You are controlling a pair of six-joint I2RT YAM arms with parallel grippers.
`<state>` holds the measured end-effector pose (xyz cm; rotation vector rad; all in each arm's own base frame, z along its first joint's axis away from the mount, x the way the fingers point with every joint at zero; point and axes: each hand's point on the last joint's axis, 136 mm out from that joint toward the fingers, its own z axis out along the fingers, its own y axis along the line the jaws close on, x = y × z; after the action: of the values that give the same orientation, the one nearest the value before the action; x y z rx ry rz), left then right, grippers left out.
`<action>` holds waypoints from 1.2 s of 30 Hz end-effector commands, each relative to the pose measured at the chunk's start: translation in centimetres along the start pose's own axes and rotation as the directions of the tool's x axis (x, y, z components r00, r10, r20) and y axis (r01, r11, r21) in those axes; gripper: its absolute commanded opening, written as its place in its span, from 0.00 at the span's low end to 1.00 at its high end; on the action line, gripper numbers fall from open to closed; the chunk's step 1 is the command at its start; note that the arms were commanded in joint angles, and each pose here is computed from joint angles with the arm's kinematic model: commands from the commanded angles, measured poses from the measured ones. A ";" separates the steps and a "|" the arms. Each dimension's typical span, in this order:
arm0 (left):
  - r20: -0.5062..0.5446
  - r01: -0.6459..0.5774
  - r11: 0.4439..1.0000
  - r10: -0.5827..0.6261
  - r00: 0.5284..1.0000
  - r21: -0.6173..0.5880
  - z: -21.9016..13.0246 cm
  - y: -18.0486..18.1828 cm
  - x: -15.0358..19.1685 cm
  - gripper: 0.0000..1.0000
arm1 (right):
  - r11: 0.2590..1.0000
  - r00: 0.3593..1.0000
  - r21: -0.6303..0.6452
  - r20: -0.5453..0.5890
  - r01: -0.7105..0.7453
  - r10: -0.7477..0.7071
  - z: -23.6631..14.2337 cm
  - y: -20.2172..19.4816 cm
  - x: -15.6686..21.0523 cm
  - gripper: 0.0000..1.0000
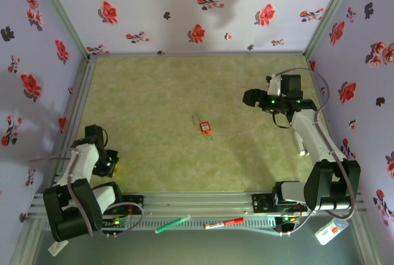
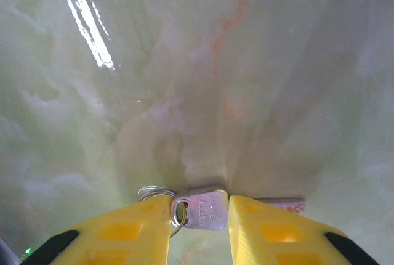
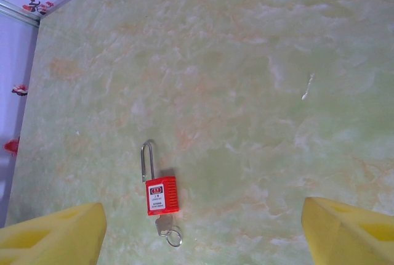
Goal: Unlock with the key
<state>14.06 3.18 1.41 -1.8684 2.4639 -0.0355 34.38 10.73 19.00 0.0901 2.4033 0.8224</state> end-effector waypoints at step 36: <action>-0.059 -0.047 0.993 0.053 0.997 0.108 -2.9 0.2 2.9 0.55 | 0.999 1.000 -0.034 -0.013 0.002 -0.002 -0.1 0.6 0.7 0.83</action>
<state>15.29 0.74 5.52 -1.7112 2.4435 -0.2806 34.16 10.83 18.59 0.0910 2.4115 0.8325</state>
